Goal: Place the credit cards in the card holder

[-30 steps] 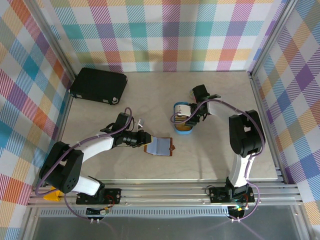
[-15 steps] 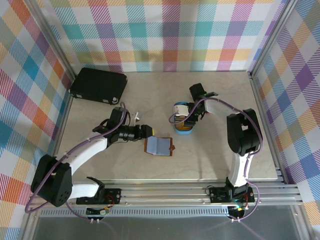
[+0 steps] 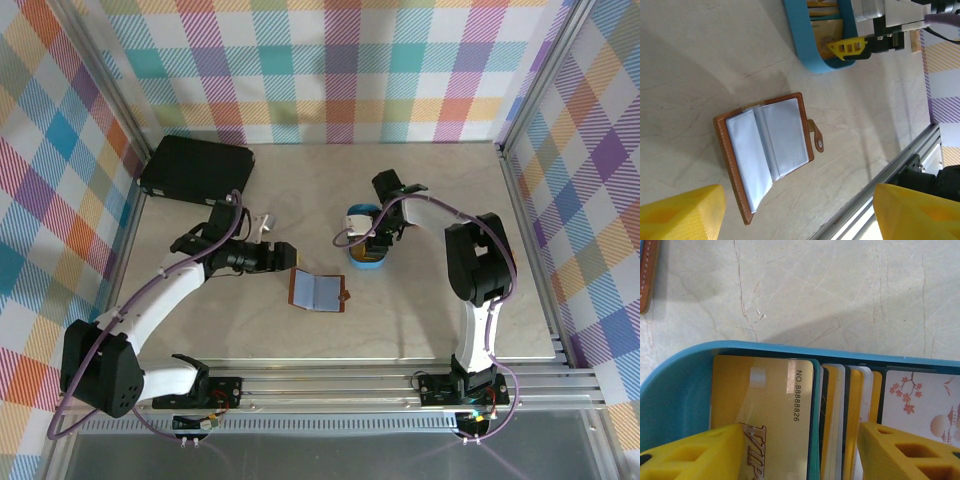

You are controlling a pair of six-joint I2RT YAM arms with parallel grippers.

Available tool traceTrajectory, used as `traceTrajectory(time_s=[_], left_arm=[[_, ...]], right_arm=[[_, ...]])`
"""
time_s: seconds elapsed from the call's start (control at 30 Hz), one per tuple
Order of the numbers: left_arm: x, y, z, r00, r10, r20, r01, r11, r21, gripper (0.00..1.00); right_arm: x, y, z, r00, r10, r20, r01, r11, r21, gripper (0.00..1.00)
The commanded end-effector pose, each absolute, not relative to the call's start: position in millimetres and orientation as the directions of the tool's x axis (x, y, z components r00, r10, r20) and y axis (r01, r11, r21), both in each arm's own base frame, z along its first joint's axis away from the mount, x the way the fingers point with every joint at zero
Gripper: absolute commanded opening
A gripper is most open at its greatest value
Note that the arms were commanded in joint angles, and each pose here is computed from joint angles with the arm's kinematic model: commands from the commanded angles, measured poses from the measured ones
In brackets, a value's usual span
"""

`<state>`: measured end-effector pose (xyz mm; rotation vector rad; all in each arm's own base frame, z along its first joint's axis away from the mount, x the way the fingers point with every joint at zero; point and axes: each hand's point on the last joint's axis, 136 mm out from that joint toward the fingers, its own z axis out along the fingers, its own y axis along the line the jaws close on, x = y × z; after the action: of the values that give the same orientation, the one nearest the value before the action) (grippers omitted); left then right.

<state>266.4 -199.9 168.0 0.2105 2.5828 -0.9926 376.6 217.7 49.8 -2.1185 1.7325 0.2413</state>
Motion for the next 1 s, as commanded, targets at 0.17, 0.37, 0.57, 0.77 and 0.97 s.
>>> traceTrajectory(time_s=[0.17,0.37,0.57,0.77,0.97], left_arm=[[263.5,-197.2,169.9,-0.914,0.031,-0.405,0.302,0.718,-0.627,0.85],[261.8,-196.2,170.8,-0.903,0.026,-0.428,0.317,0.714,-0.625,0.87],[261.0,-193.4,166.4,-0.9,0.042,-0.434,0.326,0.726,-0.606,0.87],[261.4,-194.0,166.5,-0.9,0.042,-0.435,0.328,0.723,-0.608,0.87],[261.6,-194.1,166.2,-0.9,0.042,-0.434,0.328,0.723,-0.609,0.87]], right_arm=[[370.9,220.0,38.2,0.239,-0.903,-0.358,-0.969,-0.199,-0.145,0.57],[373.7,215.9,32.5,0.255,-0.908,-0.332,-0.964,-0.211,-0.163,0.5],[381.0,213.9,30.4,0.249,-0.918,-0.31,-0.963,-0.199,-0.183,0.29],[386.7,216.0,43.7,0.263,-0.913,-0.311,-0.953,-0.195,-0.233,0.17],[389.8,216.8,62.0,0.285,-0.907,-0.309,-0.937,-0.195,-0.291,0.07]])
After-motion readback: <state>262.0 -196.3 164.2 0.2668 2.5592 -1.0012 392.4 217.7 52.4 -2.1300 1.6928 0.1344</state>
